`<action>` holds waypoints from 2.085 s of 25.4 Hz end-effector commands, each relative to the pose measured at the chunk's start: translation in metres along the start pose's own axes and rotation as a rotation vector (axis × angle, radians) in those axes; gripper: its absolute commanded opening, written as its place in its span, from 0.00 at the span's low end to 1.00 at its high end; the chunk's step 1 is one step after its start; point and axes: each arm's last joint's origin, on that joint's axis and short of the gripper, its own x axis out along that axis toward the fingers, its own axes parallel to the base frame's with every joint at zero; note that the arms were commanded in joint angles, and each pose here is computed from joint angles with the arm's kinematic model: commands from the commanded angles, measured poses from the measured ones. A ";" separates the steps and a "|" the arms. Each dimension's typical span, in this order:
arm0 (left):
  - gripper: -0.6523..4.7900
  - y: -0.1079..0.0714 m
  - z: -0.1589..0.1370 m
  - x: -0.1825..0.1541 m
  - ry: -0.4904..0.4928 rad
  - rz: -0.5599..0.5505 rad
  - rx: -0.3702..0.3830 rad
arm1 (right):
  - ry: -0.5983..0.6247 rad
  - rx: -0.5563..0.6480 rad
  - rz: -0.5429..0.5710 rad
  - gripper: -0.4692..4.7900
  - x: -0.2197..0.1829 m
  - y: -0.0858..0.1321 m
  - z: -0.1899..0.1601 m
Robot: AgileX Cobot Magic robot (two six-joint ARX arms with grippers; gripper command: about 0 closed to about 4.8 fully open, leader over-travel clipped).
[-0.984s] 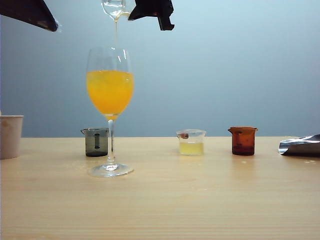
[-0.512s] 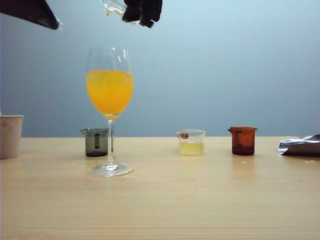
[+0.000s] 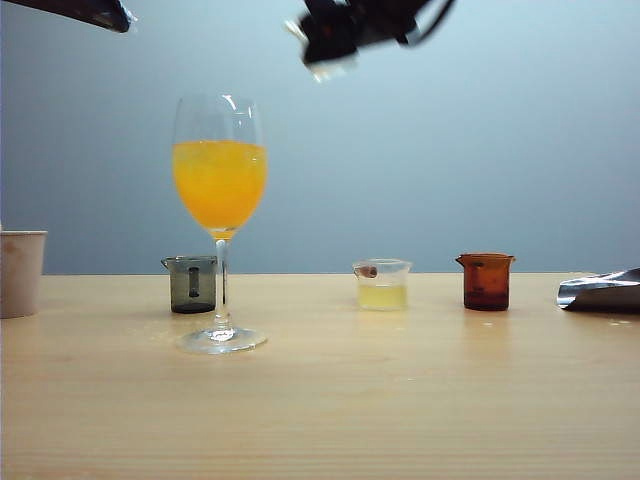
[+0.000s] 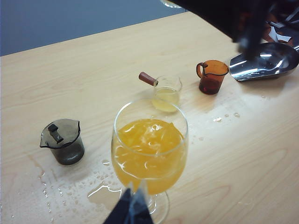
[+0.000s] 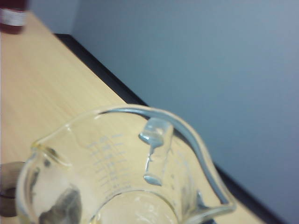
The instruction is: Pick up the second measuring cup from the left, pour the orange juice inside into the goblet, and finally put the measuring cup back in its original place.
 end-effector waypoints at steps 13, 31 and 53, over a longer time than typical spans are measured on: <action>0.11 0.000 0.014 -0.002 -0.138 0.007 0.012 | -0.075 0.266 0.125 0.31 0.070 0.012 -0.087; 0.11 0.001 0.015 -0.002 -0.143 0.037 0.059 | -0.047 0.390 0.201 0.30 0.097 0.041 -0.141; 0.11 0.001 0.015 -0.002 -0.143 0.036 0.059 | -0.022 0.410 0.219 0.30 0.110 0.076 -0.179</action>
